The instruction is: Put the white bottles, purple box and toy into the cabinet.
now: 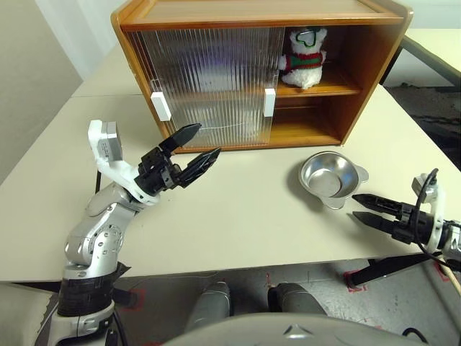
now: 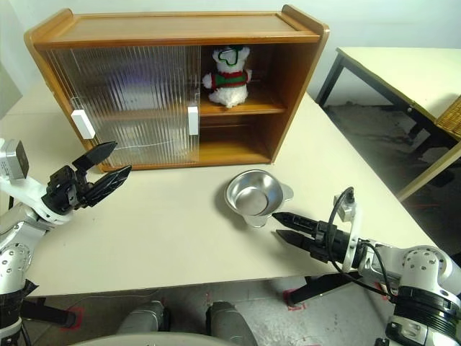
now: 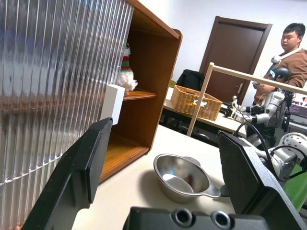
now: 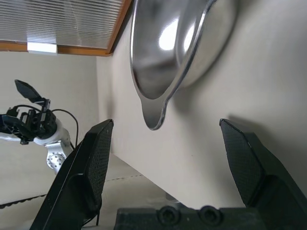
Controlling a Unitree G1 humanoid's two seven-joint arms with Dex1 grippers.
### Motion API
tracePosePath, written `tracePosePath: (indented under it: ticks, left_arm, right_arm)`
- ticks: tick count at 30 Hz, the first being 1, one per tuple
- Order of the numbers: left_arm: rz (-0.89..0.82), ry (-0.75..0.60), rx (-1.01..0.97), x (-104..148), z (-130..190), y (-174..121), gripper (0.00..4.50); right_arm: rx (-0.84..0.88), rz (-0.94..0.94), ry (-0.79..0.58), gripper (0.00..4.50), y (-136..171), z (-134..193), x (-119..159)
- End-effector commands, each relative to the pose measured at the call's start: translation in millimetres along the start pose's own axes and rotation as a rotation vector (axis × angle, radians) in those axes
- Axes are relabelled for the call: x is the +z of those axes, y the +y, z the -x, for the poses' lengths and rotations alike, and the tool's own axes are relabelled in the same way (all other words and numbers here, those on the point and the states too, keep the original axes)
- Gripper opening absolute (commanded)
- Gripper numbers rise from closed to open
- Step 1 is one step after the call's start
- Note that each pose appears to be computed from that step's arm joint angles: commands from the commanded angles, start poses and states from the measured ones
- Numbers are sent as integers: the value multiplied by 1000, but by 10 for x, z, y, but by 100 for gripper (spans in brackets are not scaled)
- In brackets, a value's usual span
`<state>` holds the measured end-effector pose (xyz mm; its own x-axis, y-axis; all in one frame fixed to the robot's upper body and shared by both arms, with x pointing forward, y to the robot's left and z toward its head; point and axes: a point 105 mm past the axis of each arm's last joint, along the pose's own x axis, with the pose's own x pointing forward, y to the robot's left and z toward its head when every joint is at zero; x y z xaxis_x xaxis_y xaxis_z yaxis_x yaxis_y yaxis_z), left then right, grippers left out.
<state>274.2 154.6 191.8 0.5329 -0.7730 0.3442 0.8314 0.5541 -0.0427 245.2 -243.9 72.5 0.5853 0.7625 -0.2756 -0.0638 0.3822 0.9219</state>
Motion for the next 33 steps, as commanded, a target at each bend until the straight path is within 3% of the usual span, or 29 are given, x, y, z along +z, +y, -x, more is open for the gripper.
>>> tracePosePath:
  ticks: [1,23,26,33]
  left_arm:
    - [-10,29,0,-23,22,0,450]
    - [-16,31,7,-15,28,3,450]
    - [-17,31,8,-11,30,6,450]
    - [-22,30,10,-2,33,15,450]
  right_arm:
    - [2,-16,39,444,-2,-99,-62]
    - [38,-52,84,444,1,-314,-111]
    - [34,-51,79,379,-10,-317,-98]
    - [22,-37,55,122,-39,-323,-46]
